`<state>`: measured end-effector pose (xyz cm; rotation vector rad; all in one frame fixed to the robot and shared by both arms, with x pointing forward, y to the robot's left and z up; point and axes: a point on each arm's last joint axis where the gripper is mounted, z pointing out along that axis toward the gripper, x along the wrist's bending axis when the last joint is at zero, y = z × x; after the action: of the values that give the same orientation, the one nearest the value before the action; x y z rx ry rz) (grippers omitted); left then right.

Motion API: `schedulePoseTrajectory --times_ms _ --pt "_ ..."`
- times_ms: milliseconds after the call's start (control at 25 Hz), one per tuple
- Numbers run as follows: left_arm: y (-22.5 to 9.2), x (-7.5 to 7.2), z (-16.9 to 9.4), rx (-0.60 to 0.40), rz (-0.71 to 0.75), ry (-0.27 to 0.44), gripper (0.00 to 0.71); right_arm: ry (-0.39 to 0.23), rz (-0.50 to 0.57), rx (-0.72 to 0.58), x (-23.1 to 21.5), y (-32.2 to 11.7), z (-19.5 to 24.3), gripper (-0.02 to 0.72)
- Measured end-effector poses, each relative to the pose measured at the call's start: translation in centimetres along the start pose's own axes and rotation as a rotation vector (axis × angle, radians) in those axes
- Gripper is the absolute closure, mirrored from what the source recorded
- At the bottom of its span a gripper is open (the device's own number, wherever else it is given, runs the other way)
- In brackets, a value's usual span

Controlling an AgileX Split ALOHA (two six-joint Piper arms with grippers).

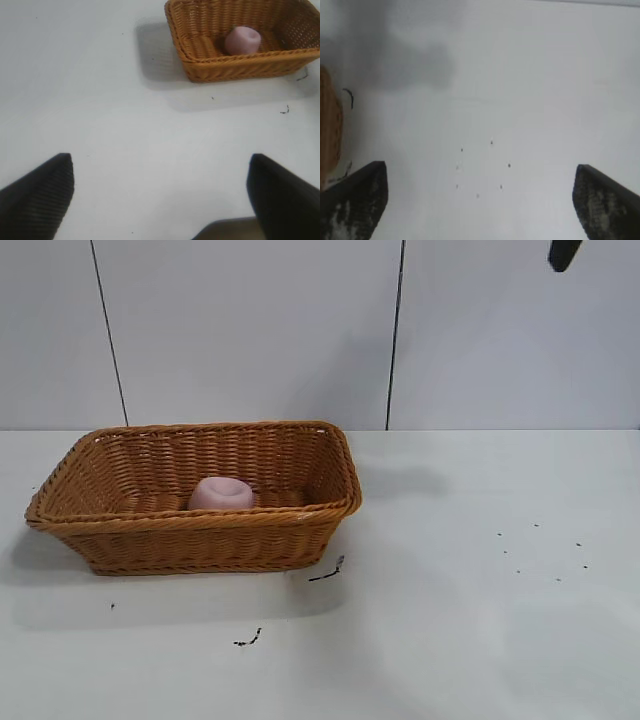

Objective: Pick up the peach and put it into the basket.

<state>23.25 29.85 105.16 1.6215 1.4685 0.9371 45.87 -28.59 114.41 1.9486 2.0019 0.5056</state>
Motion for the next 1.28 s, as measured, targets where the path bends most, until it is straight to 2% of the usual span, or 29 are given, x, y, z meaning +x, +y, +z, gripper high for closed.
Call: schedulePoseTrajectory --times_ms 160,280,400,600,1000,1280 --pt "0.0 0.0 0.0 0.0 0.0 0.0 0.018 -0.007 0.007 -0.039 -0.2 -6.5 -1.0 0.014" --pt "0.0 0.0 0.0 0.0 0.0 0.0 0.018 -0.014 0.001 -0.156 -0.4 -10.8 -1.6 0.014" --pt "0.0 0.0 0.0 0.0 0.0 0.0 0.018 -0.013 -0.02 -0.266 -0.5 -14.5 -1.5 0.014" --pt "0.0 0.0 0.0 0.0 0.0 0.0 0.018 -0.015 -0.043 -0.339 -0.7 -19.5 0.4 0.014" --pt "0.0 0.0 0.0 0.0 0.0 0.0 0.018 -0.013 -0.045 -0.655 -0.8 -23.7 -2.1 0.014" --pt "0.0 0.0 0.0 0.0 0.0 0.0 0.018 -0.012 -0.045 -0.682 -0.8 -24.0 -2.2 0.014"
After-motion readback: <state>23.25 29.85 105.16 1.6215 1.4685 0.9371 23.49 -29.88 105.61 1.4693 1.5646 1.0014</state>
